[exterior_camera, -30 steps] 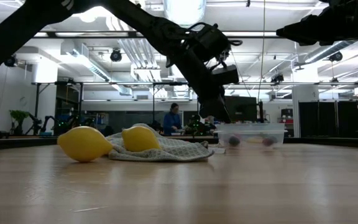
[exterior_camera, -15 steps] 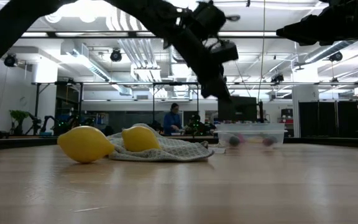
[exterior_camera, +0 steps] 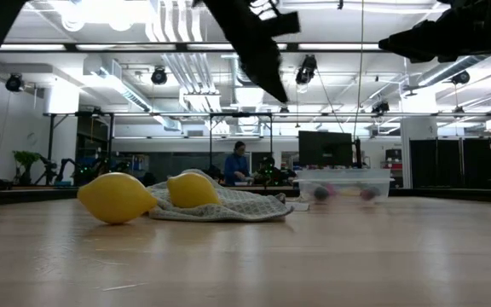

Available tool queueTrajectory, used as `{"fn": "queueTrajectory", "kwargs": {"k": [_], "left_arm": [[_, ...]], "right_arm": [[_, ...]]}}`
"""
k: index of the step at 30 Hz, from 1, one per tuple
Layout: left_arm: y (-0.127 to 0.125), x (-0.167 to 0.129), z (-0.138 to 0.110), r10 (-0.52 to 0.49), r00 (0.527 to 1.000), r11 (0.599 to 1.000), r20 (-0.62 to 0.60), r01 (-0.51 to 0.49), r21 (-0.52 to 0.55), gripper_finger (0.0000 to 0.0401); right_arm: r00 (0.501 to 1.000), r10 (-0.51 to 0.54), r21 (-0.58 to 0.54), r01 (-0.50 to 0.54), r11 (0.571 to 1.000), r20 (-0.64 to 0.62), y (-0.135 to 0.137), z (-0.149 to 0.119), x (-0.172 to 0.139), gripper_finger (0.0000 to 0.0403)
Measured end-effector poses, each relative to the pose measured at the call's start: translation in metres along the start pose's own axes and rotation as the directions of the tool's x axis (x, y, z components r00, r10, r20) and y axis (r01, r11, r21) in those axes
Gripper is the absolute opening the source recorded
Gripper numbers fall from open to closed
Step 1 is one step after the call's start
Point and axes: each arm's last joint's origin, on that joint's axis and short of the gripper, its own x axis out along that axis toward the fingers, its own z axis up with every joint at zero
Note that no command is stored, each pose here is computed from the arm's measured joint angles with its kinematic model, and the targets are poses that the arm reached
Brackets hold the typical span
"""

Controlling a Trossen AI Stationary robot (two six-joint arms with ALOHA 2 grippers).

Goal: Pick and placing Produce into tupperware
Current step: Put the bottom lemon into the transparent bin

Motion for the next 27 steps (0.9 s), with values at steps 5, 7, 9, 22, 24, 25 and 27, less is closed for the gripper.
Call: {"fn": "queueTrajectory", "kwargs": {"k": [5,7,9,22,24,25,27], "left_arm": [[-0.007,-0.033,-0.013,-0.056,0.995,0.994,-0.087,0.048,-0.097,0.0123],[-0.014,-0.042,-0.017,-0.078,0.990,0.993,-0.115,0.067,-0.095,0.0123],[-0.021,-0.050,-0.023,-0.102,0.982,0.992,-0.156,0.089,-0.086,0.0123],[-0.071,-0.068,-0.049,-0.293,0.880,0.937,-0.375,0.186,-0.295,0.0210],[-0.075,-0.071,-0.051,-0.362,0.845,0.894,-0.392,0.196,-0.404,0.0251],[-0.077,-0.073,-0.052,-0.394,0.828,0.872,-0.399,0.199,-0.447,0.0269],[-0.086,-0.074,-0.054,-0.459,0.795,0.825,-0.396,0.217,-0.521,0.0298]], "right_arm": [[1.000,0.000,-0.002,0.000,1.000,0.001,0.000,0.000,0.000,0.0199],[1.000,0.000,-0.003,0.000,1.000,0.001,0.000,0.000,0.000,0.0199],[1.000,0.000,-0.001,0.000,1.000,0.001,0.000,0.000,0.000,0.0199],[1.000,-0.001,0.009,0.001,1.000,0.005,0.000,0.000,0.000,0.0199],[1.000,-0.002,0.010,0.002,1.000,0.006,0.000,0.001,0.000,0.0199],[1.000,-0.002,0.013,0.002,1.000,0.007,0.000,0.001,0.000,0.0199],[1.000,-0.001,0.023,0.001,1.000,0.005,0.000,0.001,0.000,0.0199]]}}
